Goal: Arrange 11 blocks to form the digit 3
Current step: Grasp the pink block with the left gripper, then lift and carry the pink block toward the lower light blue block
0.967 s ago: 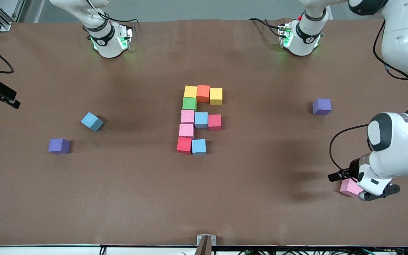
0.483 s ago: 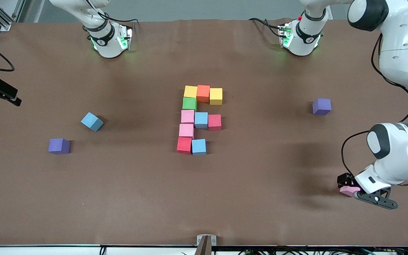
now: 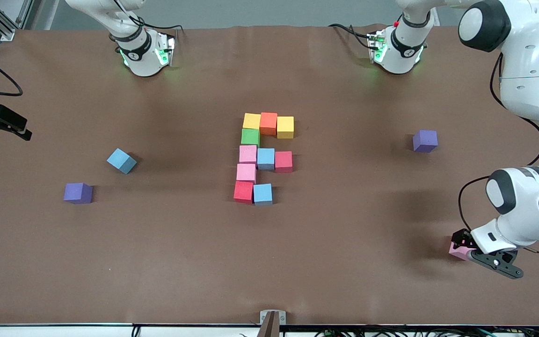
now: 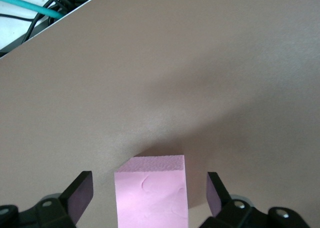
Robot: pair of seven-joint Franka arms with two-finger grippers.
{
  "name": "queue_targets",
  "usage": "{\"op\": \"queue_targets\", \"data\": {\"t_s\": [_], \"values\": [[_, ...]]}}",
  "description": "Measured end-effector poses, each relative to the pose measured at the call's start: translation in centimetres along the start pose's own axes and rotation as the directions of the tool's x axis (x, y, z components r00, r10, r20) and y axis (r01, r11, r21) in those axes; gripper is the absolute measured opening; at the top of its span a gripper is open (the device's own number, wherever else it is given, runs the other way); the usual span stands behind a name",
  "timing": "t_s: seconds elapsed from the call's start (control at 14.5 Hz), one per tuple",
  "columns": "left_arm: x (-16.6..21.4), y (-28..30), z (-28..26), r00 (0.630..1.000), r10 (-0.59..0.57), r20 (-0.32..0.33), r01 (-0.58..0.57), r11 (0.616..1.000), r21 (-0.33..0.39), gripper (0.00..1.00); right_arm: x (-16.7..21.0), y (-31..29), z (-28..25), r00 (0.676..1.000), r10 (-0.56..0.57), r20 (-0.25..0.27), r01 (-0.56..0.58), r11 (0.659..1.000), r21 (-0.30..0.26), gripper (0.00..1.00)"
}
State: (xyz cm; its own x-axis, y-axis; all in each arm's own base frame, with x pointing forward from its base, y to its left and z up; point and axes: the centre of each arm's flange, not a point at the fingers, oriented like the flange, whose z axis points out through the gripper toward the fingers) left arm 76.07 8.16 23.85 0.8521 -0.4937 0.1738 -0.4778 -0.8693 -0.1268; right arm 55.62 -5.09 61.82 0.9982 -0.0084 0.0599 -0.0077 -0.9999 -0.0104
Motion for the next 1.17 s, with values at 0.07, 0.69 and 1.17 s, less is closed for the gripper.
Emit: {"op": "queue_targets", "data": {"t_s": [0.07, 0.69, 1.17], "values": [[-0.3, -0.2, 0.4, 1.0, 0.0, 0.005, 0.0, 1.0, -0.003, 1.0, 0.0, 0.0, 0.0, 1.0, 0.0, 0.0, 0.0, 1.0, 0.0, 1.0], [-1.3, -0.2, 2.8, 1.0, -0.023, 0.02, 0.023, 0.999, -0.036, 0.6, 0.0, 0.0, 0.1, 1.0, -0.001, 0.003, 0.001, 1.0, 0.0, 1.0], [2.9, 4.4, -1.8, 0.933, -0.356, 0.055, 0.36, 0.917, -0.173, 0.53, 0.0, -0.1, 0.1, 1.0, -0.001, 0.004, 0.001, 1.0, 0.0, 1.0]]}}
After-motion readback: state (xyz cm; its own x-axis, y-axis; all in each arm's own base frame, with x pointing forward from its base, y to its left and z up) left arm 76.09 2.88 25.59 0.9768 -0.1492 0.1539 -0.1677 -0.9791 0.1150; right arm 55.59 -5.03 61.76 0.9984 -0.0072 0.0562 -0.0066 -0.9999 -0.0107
